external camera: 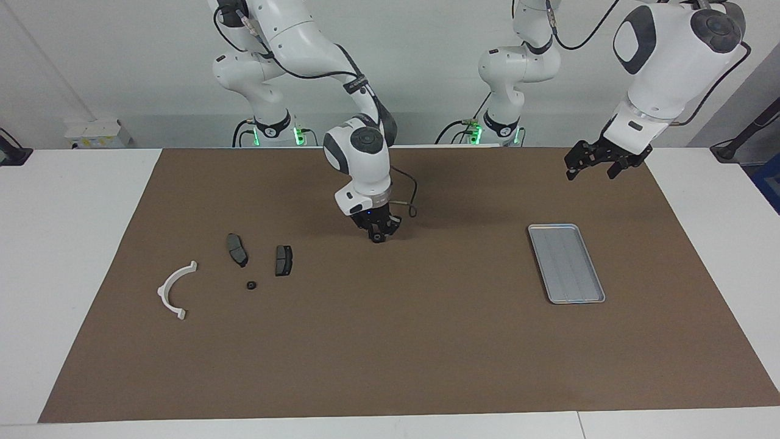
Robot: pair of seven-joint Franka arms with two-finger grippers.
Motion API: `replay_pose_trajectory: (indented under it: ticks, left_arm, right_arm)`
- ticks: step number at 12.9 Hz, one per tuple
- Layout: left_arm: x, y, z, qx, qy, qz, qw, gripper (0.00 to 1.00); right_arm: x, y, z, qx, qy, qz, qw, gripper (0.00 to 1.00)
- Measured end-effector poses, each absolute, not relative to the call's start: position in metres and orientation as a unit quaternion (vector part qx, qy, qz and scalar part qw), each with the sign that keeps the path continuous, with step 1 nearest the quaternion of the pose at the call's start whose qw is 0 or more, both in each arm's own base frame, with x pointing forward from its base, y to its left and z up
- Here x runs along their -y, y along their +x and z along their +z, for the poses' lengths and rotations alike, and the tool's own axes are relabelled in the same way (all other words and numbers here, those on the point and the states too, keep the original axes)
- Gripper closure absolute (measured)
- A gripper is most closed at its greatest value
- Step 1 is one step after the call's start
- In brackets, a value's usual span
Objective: Pick bearing gear from pile to tray
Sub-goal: 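Carry the black gear with the right gripper toward the table center, then release the gear with the right gripper while the left gripper approaches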
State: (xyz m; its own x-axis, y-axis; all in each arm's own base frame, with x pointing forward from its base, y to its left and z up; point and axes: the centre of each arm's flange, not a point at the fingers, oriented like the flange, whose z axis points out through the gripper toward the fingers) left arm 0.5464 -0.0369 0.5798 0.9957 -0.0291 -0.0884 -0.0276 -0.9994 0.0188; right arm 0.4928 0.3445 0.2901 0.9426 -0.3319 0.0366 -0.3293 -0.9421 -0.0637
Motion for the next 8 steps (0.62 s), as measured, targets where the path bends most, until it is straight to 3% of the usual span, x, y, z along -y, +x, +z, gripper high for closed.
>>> replay_pose_trajectory:
  ticks: [1, 2, 5, 7, 8]
  left_arm:
    - [0.037, 0.546, 0.58, 0.014, 0.999, -0.044, 0.009, 0.0]
    - [0.037, 0.547, 0.58, 0.014, 0.999, -0.044, 0.009, 0.0]
    - [0.036, 0.548, 0.581, 0.003, 0.999, -0.036, 0.009, 0.0]
    - [0.036, 0.549, 0.582, -0.016, 0.999, -0.032, 0.008, 0.0]
    - [0.037, 0.55, 0.582, -0.021, 0.999, -0.031, 0.008, 0.0]
  right_arm:
    - [-0.345, 0.493, 0.29, -0.168, -0.985, -0.023, 0.028, 0.65]
    - [-0.345, 0.493, 0.29, -0.168, -0.985, -0.023, 0.028, 0.58]
    - [-0.345, 0.503, 0.309, -0.172, -0.985, -0.01, 0.013, 0.24]
    - [-0.332, 0.528, 0.353, -0.167, -0.986, -0.006, 0.007, 0.02]
    - [-0.313, 0.546, 0.378, -0.155, -0.988, -0.01, 0.008, 0.0]
